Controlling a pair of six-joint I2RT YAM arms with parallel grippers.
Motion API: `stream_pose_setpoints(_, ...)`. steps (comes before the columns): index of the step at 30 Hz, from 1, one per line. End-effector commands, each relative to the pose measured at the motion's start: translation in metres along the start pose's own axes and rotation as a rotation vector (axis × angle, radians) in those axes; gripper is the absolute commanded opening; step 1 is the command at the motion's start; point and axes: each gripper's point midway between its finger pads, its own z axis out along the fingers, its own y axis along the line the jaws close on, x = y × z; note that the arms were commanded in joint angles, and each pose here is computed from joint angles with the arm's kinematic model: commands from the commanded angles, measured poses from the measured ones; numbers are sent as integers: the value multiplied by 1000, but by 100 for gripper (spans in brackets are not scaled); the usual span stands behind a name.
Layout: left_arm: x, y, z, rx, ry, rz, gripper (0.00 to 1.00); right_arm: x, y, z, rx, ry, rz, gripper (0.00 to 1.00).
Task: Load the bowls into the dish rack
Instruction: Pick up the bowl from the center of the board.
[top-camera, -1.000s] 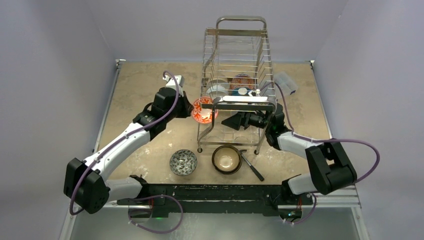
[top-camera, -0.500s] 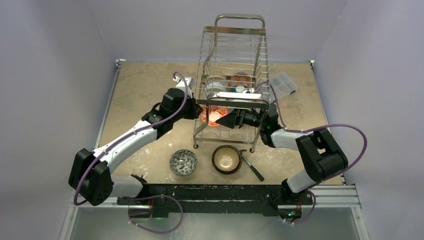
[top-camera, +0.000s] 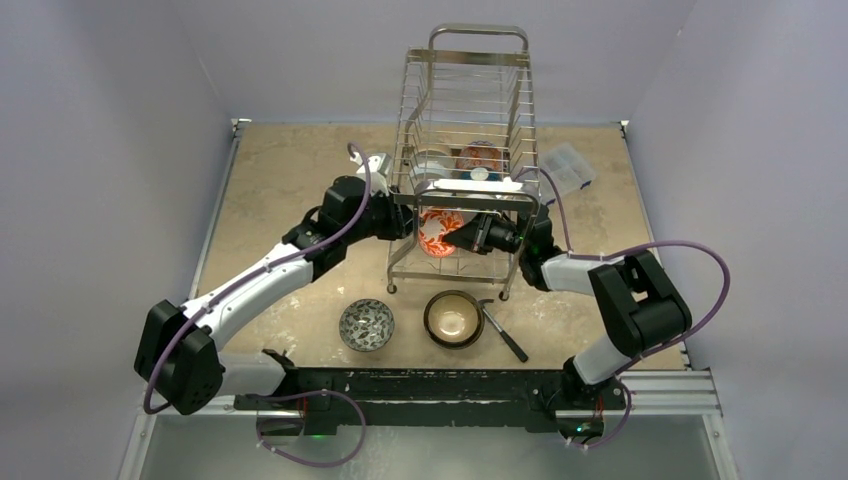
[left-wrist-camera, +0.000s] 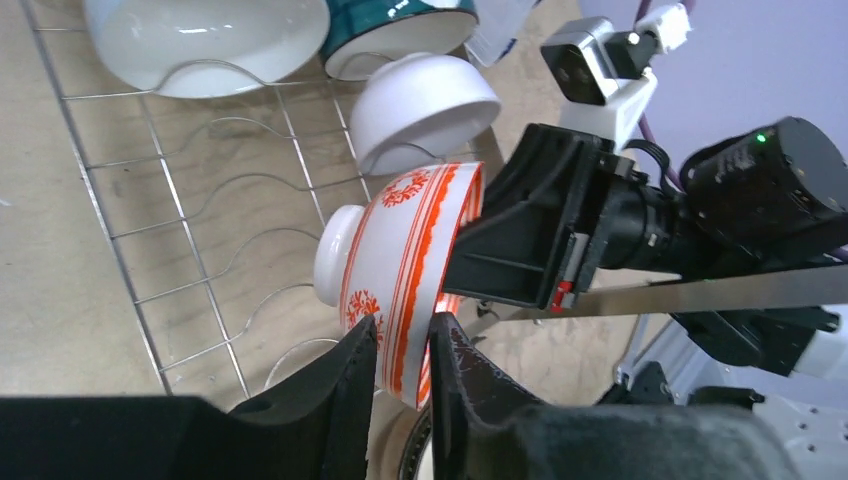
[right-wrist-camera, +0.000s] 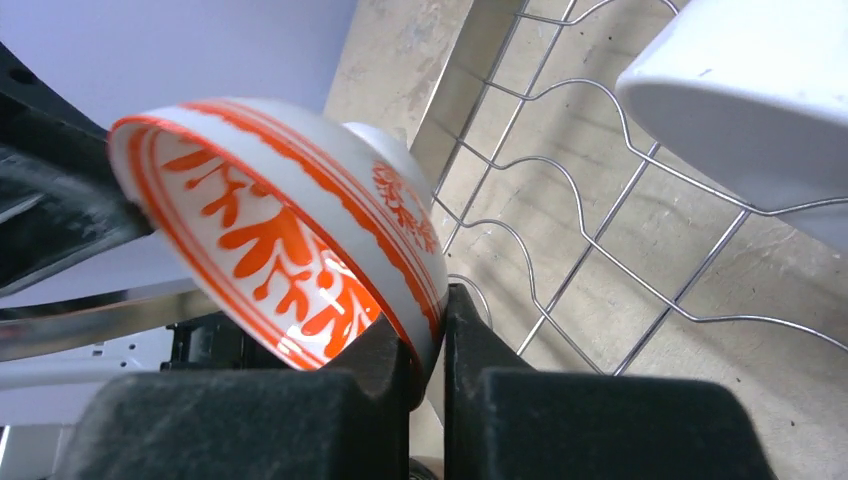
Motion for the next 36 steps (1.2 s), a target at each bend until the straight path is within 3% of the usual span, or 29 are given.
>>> stream_pose_setpoints(1, -15, -5, -6, 29, -51, 53, 34, -13, 43, 3, -144, 20, -134, 0)
stream_pose_setpoints(3, -11, -4, -8, 36, -39, 50, 55, -13, 41, 3, -130, 23, -139, 0)
stream_pose_setpoints(7, -6, -4, -16, 57, -41, 38, 78, -13, 43, 1, -132, 24, -153, 0)
stream_pose_setpoints(12, 2, -19, -22, 168, -24, 29, 93, -13, 45, -1, -133, 28, -182, 0)
stream_pose_setpoints(23, 32, -43, -9, 388, 114, -20, 99, -11, 50, -4, -149, 48, -212, 0)
stream_pose_setpoints(32, 47, -59, -12, 472, 168, -25, 99, -14, 47, -4, -111, 50, -232, 0)
stream_pose_setpoints(36, 62, -56, -9, 438, 210, -23, 99, -18, 50, -4, -109, 42, -248, 0)
